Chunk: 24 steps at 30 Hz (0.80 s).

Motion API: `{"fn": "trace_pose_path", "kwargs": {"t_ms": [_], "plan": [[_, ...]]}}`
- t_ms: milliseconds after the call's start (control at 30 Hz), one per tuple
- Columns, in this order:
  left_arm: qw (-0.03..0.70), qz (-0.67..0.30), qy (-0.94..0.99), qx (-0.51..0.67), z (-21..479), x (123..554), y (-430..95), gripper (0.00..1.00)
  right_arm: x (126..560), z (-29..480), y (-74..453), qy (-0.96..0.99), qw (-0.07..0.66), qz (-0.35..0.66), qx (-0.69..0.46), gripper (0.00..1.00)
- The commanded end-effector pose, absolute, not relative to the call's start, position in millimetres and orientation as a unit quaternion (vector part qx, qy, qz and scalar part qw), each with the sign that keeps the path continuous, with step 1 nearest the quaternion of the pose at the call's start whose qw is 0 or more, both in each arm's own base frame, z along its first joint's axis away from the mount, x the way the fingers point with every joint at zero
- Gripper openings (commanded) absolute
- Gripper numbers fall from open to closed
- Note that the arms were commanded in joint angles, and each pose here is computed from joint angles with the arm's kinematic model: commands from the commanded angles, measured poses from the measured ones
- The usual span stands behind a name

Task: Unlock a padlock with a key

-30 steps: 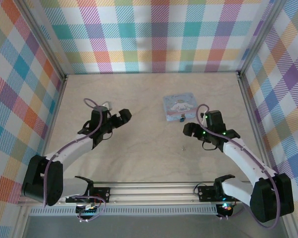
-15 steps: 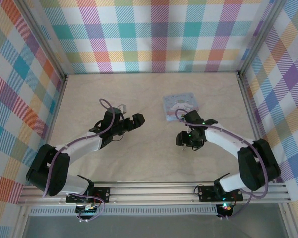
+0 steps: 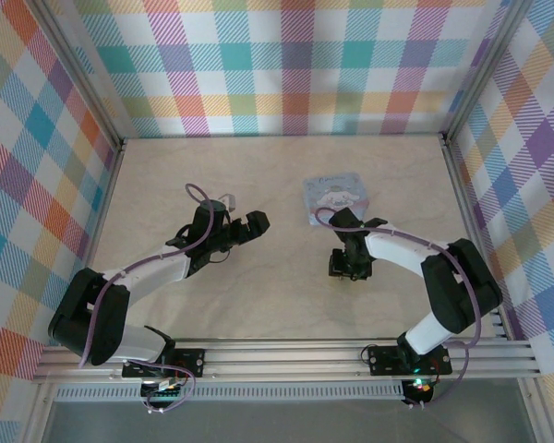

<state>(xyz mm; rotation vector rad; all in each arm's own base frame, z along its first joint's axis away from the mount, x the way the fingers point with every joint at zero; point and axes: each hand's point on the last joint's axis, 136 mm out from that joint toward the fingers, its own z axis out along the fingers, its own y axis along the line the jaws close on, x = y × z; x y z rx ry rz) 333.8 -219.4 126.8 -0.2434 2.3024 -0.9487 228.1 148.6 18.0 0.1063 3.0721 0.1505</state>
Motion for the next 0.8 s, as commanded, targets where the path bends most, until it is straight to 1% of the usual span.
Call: {"fn": "trace_pose_path", "kwargs": {"t_ms": [0, 233, 300, 533, 767], "plan": [[0.319, -0.36, 0.873, -0.085, 126.4, 332.7, -222.4, 1.0, 228.3, 21.1, 149.5, 0.998, 0.027, 0.036, 0.038, 0.49], [0.317, -0.357, 0.875, -0.086, 125.0, 332.2, -221.6, 1.0, 220.5, 17.1, 148.4, 0.999, 0.012, 0.029, 0.034, 0.41], [0.318, -0.356, 0.874, -0.086, 125.5, 332.5, -221.4, 1.0, 218.9, 16.7, 147.8, 0.999, 0.01, 0.028, 0.035, 0.4], [0.317, -0.356, 0.875, -0.086, 124.9, 332.1, -221.5, 1.0, 217.3, 18.4, 146.8, 0.999, 0.012, 0.026, 0.036, 0.31], [0.317, -0.357, 0.874, -0.084, 126.7, 332.4, -222.6, 1.0, 216.7, 21.5, 145.1, 0.999, 0.016, 0.024, 0.037, 0.27]]}}
